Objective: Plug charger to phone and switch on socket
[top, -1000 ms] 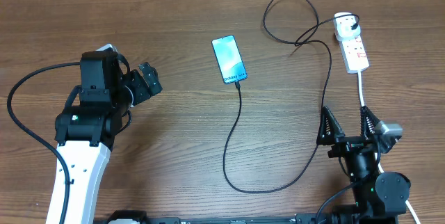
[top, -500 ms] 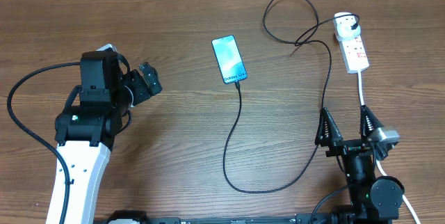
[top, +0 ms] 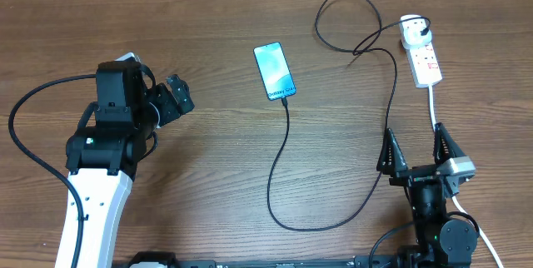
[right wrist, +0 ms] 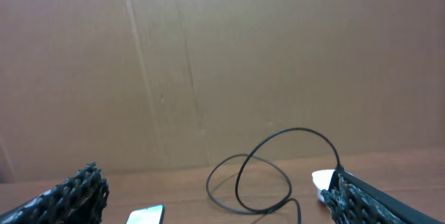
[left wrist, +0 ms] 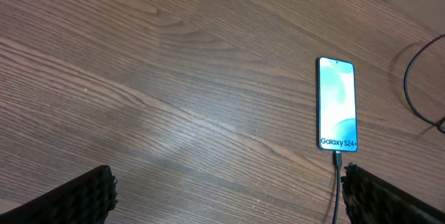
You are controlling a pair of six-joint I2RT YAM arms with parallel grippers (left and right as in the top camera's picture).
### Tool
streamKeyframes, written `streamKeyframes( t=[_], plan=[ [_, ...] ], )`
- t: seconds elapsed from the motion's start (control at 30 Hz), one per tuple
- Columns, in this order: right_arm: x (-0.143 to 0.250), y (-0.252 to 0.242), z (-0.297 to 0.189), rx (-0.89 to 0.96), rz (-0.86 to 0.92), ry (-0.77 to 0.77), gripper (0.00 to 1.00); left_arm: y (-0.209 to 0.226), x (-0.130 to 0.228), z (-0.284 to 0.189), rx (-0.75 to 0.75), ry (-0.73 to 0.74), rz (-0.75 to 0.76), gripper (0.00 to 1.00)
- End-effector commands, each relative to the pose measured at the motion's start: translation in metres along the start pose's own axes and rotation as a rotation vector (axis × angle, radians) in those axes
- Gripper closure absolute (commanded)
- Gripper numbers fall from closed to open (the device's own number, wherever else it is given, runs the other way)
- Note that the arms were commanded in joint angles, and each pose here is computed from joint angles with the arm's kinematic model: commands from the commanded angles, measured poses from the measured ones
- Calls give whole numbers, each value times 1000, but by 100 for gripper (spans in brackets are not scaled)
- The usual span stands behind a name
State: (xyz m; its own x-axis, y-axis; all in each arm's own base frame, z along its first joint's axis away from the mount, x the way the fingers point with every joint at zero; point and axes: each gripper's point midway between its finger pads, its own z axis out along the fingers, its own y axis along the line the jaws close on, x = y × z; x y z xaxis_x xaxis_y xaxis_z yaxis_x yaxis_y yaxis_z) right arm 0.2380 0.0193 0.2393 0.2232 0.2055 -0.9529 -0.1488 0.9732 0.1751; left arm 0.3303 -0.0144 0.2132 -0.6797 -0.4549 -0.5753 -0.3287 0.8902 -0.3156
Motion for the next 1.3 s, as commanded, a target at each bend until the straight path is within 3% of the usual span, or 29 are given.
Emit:
streamKeyframes(
  t=[0.0,0.2,0.57,1.27],
  plan=[
    [0,-3,-1,16,-10,-13,0,0,-1,1,-5,-1,-12,0],
    [12,-8,-1,45,-34,37,0,0,-1,1,-5,-1,-12,0],
    [66,-21,-10,93,-44,262,0,0,-1,1,-5,-1,-12,0],
    [66,-26,-11,113,-50,262,0,0,-1,1,-5,-1,-12,0]
  ],
)
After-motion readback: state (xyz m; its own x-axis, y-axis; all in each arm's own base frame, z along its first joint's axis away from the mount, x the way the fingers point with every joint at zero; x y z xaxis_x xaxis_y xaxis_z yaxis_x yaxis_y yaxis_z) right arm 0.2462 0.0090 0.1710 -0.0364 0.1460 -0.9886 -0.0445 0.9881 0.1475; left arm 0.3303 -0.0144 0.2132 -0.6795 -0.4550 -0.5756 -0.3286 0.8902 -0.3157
